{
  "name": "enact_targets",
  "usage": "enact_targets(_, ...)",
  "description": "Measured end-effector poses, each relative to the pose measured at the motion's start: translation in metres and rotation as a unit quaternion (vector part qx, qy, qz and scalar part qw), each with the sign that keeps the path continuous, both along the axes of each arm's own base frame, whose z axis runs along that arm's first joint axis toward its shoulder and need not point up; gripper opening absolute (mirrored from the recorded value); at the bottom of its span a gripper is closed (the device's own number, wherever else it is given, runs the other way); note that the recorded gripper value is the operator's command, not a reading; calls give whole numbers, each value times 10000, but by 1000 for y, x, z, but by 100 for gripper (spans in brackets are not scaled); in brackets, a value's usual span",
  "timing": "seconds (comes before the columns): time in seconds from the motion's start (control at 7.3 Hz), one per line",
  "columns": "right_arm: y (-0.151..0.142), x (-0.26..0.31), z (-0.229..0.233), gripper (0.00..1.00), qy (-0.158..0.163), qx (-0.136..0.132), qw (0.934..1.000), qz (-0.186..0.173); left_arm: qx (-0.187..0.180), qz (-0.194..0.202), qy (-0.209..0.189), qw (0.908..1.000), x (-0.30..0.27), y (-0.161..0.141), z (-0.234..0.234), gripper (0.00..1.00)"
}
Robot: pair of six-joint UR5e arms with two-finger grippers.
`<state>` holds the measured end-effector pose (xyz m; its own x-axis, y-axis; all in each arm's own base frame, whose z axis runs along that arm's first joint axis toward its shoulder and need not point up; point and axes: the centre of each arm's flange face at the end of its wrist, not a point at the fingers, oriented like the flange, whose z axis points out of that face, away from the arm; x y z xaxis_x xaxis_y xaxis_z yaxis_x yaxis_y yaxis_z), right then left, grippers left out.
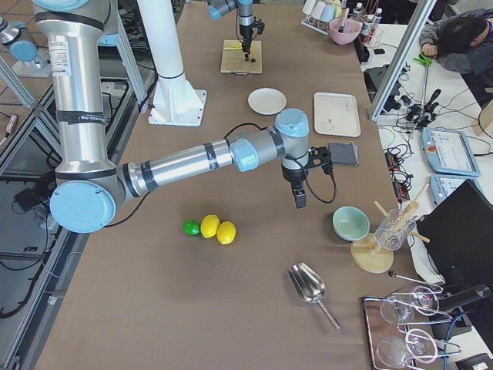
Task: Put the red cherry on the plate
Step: 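Lower the left gripper onto the dark cherry pair and grasp it, then lift the cherries with the left gripper and carry them over the plate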
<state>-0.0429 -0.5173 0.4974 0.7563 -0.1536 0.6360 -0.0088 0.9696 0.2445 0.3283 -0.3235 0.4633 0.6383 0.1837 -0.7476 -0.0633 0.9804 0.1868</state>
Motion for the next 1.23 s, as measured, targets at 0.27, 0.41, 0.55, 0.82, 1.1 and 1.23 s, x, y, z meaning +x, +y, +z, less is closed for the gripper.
enact_targets(0.27,1,1,1,100,4,-6,10000,8,9,-34,13,10000,-2,-1,-2,0)
enact_targets(0.41,3,4,5,100,12,-32,10000,26,53,-85,74,9999,-5,-3,-10,0)
enact_targets(0.55,8,9,11,100,31,-78,9999,62,122,-134,201,9996,-9,-6,-24,0)
enact_targets(0.82,21,21,29,100,66,-215,9996,152,185,-348,580,9975,-1,-22,-65,0)
enact_targets(1.1,42,30,60,100,159,-501,9984,203,-38,-702,1054,9919,38,-53,-115,0)
enact_targets(1.23,48,31,68,100,192,-581,9979,212,-151,-830,1223,9889,62,-70,-136,0)
